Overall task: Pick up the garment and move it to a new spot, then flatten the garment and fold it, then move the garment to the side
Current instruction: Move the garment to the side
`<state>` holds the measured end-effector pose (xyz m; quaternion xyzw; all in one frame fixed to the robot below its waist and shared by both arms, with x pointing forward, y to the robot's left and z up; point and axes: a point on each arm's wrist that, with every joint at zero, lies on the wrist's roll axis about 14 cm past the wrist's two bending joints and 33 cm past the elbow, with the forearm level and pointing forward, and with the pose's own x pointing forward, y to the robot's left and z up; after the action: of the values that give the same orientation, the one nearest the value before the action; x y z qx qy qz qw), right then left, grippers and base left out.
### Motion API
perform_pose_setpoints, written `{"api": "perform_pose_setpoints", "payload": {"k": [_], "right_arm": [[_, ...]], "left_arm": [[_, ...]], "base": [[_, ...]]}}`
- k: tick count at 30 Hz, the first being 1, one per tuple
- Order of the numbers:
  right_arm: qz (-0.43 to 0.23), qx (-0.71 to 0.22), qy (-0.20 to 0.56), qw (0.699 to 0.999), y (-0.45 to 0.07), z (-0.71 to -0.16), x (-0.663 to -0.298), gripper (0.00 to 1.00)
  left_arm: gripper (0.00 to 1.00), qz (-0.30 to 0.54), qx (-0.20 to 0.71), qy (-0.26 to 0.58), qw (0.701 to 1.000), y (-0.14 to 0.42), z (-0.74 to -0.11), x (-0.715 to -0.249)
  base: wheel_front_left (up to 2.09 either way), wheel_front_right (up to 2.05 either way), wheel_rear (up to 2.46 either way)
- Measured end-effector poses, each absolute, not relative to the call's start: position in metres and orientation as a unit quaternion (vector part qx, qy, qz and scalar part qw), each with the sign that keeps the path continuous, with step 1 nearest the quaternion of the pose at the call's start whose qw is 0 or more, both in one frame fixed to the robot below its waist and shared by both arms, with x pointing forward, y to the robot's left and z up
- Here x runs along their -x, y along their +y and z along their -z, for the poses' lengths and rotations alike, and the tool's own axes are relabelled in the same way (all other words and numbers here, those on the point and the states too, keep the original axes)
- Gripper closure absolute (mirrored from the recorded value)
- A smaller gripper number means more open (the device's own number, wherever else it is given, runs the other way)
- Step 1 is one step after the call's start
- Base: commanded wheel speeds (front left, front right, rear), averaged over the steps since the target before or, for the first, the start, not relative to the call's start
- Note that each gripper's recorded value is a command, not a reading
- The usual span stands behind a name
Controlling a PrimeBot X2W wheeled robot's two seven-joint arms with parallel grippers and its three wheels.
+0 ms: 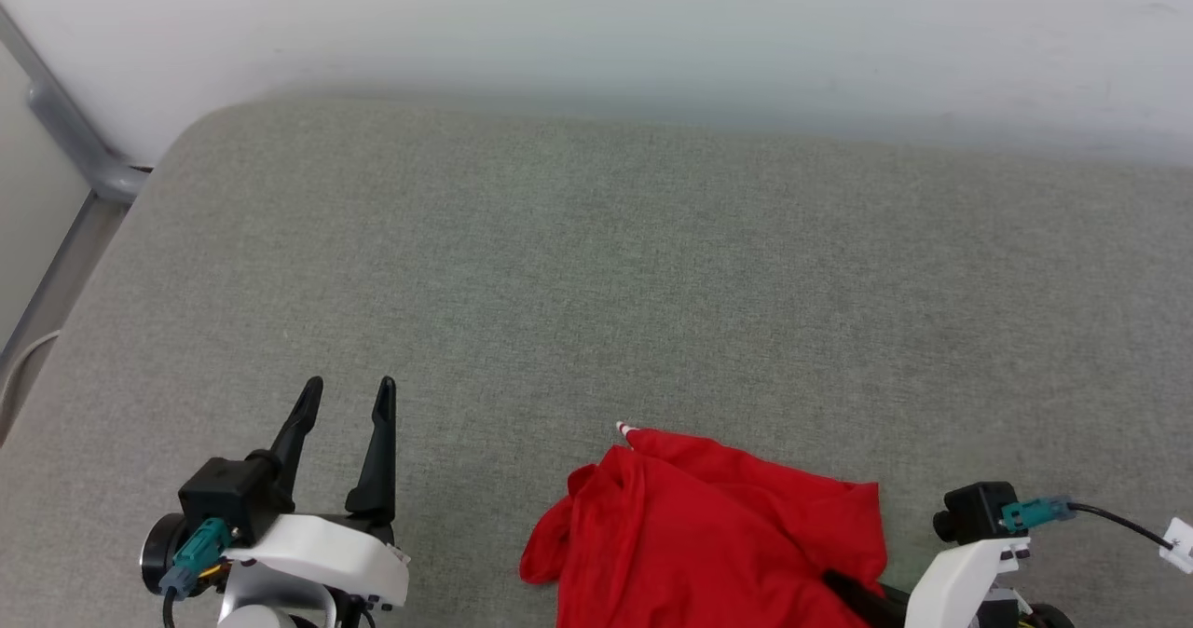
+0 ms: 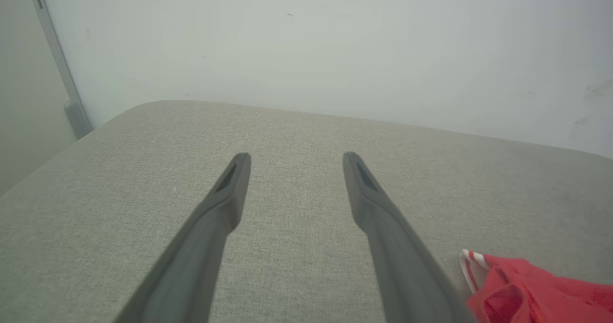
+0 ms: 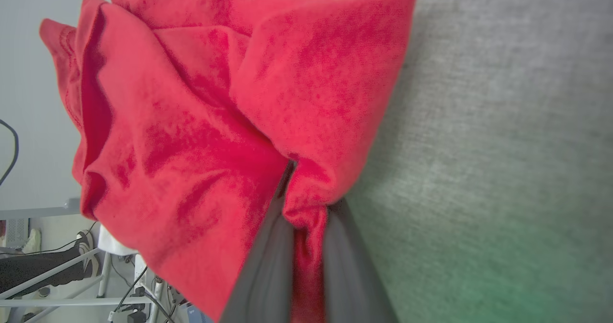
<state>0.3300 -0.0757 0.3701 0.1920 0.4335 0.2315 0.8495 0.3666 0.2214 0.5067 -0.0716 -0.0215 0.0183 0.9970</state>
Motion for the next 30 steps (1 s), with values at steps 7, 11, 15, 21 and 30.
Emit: {"api": "perform_pose_setpoints", "payload": {"k": [7, 11, 15, 21, 30], "right_arm": [[-0.2, -0.14, 0.381, 0.892, -0.121, -0.396, -0.341, 1.0], [-0.155, -0.12, 0.36, 0.912, -0.162, -0.408, -0.343, 1.0], [-0.102, -0.109, 0.344, 0.927, -0.204, -0.421, -0.34, 1.0], [-0.033, -0.091, 0.319, 0.943, -0.25, -0.442, -0.342, 1.0], [0.108, -0.037, 0.288, 0.951, -0.338, -0.467, -0.37, 1.0]], "left_arm": [[0.0, 0.002, 0.069, -0.03, 0.997, 0.207, -0.511, -0.36], [0.0, 0.027, 0.071, -0.035, 0.997, 0.189, -0.515, -0.367], [0.0, 0.065, 0.072, -0.042, 0.994, 0.165, -0.521, -0.379], [0.0, 0.134, 0.075, -0.045, 0.987, 0.121, -0.523, -0.403], [0.0, 0.246, 0.073, -0.056, 0.965, 0.058, -0.527, -0.456]], "base": [[0.0, 0.0, 0.0], [0.0, 0.0, 0.0], [0.0, 0.0, 0.0], [0.0, 0.0, 0.0], [0.0, 0.0, 0.0]]}}
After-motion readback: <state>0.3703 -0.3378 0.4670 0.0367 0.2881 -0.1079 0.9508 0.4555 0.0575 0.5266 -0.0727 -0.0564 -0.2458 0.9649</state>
